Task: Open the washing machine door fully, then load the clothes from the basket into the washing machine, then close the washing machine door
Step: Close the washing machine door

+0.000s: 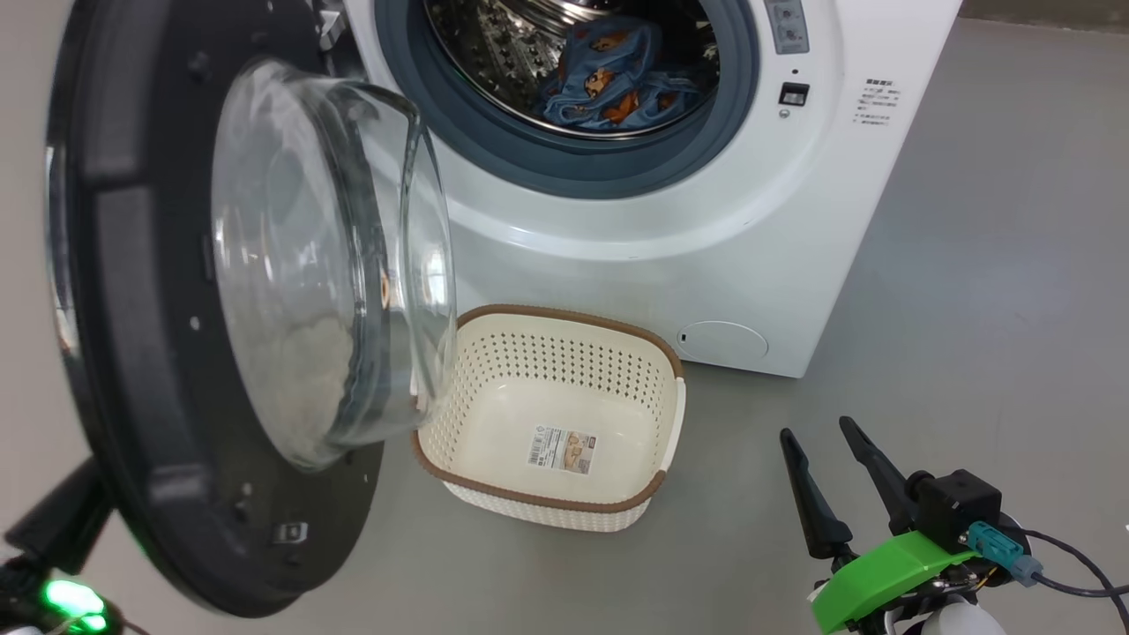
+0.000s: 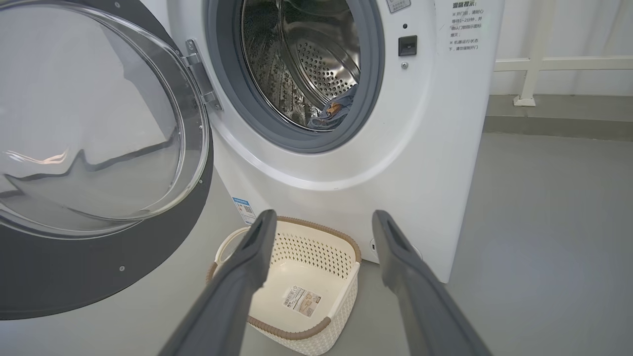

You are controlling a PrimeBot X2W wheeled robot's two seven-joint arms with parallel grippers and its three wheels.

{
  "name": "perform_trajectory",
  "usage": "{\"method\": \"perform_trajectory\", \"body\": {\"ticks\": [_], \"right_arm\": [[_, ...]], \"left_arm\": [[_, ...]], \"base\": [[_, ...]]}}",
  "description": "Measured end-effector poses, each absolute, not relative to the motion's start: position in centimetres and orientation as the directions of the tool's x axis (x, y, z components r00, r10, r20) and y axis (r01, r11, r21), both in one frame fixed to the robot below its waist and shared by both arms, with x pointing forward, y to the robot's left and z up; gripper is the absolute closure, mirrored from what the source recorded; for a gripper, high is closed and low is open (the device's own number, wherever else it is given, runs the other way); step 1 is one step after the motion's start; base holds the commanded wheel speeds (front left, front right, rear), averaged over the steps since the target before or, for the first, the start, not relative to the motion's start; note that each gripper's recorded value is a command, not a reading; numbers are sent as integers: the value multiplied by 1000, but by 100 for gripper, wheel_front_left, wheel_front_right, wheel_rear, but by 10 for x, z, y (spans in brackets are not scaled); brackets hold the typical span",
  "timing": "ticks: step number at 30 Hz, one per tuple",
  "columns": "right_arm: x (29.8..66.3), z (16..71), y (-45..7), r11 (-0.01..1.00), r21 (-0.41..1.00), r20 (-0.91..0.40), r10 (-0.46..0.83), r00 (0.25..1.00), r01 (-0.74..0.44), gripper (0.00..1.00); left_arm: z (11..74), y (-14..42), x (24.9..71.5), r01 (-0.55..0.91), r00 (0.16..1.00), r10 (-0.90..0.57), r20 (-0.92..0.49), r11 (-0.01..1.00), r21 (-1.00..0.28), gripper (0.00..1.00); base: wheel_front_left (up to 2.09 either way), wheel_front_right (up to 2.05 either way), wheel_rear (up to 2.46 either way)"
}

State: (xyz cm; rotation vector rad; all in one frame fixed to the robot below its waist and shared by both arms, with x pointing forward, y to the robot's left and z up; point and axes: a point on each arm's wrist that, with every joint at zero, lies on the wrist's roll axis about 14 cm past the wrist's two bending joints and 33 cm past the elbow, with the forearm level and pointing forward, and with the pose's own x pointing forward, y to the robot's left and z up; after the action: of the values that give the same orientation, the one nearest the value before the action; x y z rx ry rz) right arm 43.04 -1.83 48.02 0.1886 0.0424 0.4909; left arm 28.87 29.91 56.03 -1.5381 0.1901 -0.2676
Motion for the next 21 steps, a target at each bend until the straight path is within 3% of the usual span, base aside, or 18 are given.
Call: {"method": "perform_trajectory", "body": {"ticks": [21], "right_arm": [[423,473,-84,931,207,-15,309,951,-299,0]], "left_arm": [[560,193,340,109,841,-525,133,-75,-991,100]], "base": [[0,0,0]]}}
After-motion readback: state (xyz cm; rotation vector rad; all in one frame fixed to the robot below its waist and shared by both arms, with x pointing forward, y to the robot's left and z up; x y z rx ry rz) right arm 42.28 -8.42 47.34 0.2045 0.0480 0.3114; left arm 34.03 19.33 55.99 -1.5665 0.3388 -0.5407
